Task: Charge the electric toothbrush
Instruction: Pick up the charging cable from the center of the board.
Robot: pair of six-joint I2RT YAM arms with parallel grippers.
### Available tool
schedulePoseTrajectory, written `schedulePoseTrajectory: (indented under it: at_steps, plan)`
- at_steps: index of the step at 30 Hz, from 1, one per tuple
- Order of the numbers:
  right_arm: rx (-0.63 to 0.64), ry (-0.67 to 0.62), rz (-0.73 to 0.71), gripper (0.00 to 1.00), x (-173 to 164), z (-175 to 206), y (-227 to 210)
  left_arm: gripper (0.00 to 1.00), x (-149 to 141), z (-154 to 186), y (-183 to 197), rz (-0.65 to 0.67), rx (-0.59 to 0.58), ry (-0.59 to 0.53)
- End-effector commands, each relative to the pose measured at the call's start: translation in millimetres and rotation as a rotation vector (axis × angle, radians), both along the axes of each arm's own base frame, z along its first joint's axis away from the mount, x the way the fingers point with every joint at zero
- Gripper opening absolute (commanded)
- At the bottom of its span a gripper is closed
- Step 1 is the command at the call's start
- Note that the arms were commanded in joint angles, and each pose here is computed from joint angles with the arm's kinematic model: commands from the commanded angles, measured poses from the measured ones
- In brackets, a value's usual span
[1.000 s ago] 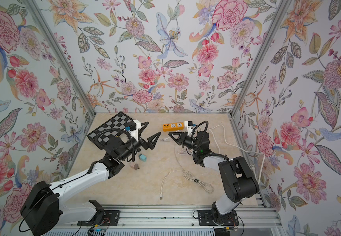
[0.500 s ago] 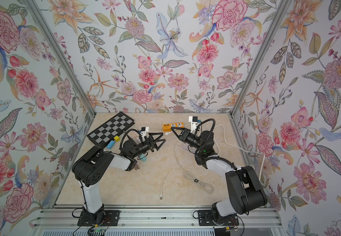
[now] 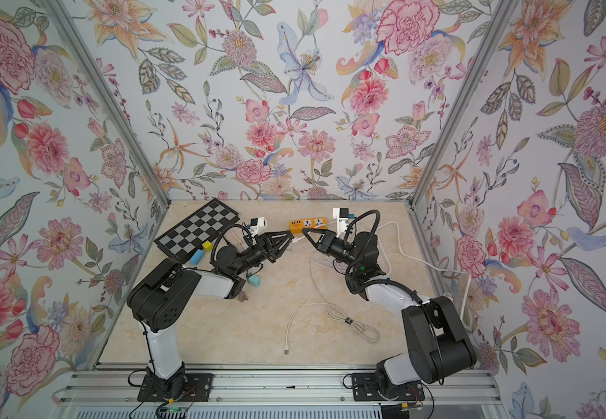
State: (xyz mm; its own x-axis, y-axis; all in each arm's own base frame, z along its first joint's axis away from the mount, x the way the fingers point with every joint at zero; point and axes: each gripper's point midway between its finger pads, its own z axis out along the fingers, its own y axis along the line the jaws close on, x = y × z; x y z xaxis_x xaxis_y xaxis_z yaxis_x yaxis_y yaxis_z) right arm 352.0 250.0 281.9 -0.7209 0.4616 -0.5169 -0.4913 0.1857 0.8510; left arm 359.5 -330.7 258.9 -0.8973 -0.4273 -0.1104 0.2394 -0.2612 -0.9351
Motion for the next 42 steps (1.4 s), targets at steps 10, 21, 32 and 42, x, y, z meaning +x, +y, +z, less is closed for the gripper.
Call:
schedulePoseTrajectory:
  at_steps: [10,21,32,42]
  plan:
    - [-0.039,-0.112,-0.042,0.01,-5.5,26.8,-2.9,0.55,-45.5,76.0,14.7,-0.018,-0.156,-0.299]
    - [-0.047,-0.152,-0.076,0.02,-0.8,34.6,-8.7,0.42,-50.2,74.4,5.6,-0.048,-0.163,-0.288]
    - [-0.079,-0.164,-0.092,0.03,8.3,25.4,-8.1,0.23,-50.1,74.9,3.8,-0.044,-0.155,-0.29]
    - [-0.091,-0.174,-0.072,0.12,0.6,29.7,-7.3,0.0,-38.4,68.5,-6.0,-0.005,0.005,-0.363]
